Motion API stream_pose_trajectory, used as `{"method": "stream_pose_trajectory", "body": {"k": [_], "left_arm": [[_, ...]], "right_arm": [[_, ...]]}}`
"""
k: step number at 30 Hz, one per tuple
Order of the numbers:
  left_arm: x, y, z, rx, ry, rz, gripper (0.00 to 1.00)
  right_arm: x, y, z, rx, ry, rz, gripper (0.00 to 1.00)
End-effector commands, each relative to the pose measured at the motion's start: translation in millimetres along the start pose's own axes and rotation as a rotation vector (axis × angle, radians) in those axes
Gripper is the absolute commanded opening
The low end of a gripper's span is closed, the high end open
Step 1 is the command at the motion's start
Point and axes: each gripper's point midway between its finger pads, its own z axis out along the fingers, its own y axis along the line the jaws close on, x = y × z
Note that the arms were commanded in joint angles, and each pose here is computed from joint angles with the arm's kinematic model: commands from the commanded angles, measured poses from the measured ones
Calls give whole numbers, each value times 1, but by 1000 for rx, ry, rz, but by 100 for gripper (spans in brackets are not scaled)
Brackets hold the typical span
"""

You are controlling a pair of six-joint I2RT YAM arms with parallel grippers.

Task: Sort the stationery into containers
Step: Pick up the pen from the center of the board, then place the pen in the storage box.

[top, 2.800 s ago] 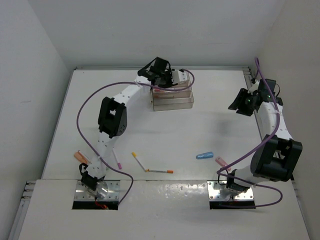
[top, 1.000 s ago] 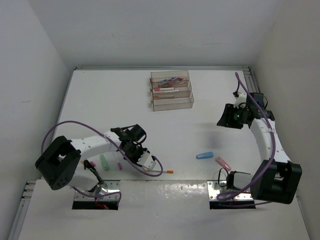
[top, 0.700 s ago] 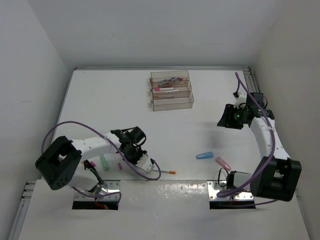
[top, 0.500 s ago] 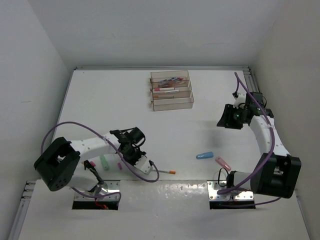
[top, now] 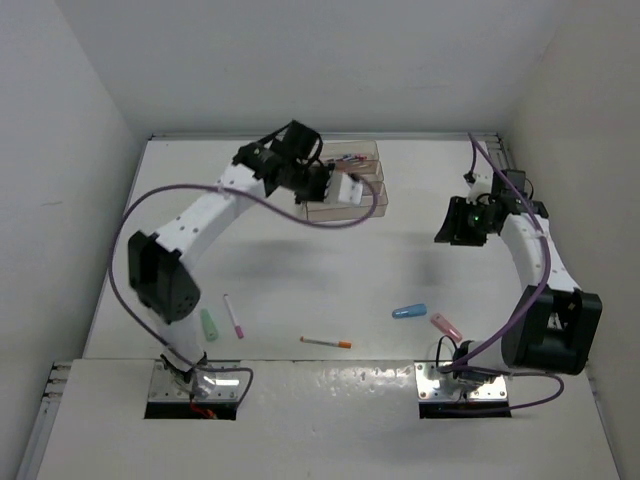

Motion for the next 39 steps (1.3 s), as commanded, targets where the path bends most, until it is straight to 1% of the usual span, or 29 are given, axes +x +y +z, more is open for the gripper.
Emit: {"method": "stream_pose_trajectory", "body": {"k": [1,2,3,4,5,6,8,9,13,14,17,22,25,30,35,37,38,39], "left_arm": [[23,60,13,-87,41,-231,0],[24,76,14,-123,44,-243,0],[45,89,32,-136,88,-265,0],[40,111,27,-192,83,-239,0],[45,117,33,-206,101,-231,0],[58,128,45,-246,133,-228,0],[76,135,55,-278,151,-236,0],[80,148,58,-328,139,-227,0],[103,161,70,-366,127,-274,0],[109,160,77,-358,128,-286,0],[119,167,82,-379,126,-286,1],[135,164,96,-359,131,-259,4],[136,159,106,-322,93,-241,6],[143,157,117,-321,94,-236,8],[144,153,129,-299,74,-247,11],[143,150,132,-287,61,-252,14],[141,150,133,-285,54,-257,17],[141,149,135,-288,57,-260,28]], "right_arm": [[-37,2,-12,1,-59,-89,47],[-40,0,-12,6,-54,-88,47],[-49,1,-16,10,-69,-94,47],[-52,0,-14,12,-67,-92,47],[-56,-2,-15,17,-74,-88,47],[-61,-1,-15,18,-84,-89,47],[-65,-3,-16,29,-95,-89,47],[-67,-4,-17,35,-101,-93,47],[-67,-5,-19,43,-95,-107,47],[-68,-5,-19,43,-95,-106,47],[-66,-5,-20,41,-94,-107,47],[-60,-1,-21,27,-88,-120,47],[-59,6,-23,-14,-77,-144,48],[-59,18,-25,-98,-52,-195,48],[-61,25,-28,-114,-48,-258,48],[-58,28,-28,-113,-32,-293,48],[-56,32,-27,-118,-22,-313,48],[-54,33,-28,-120,-11,-339,49]]}}
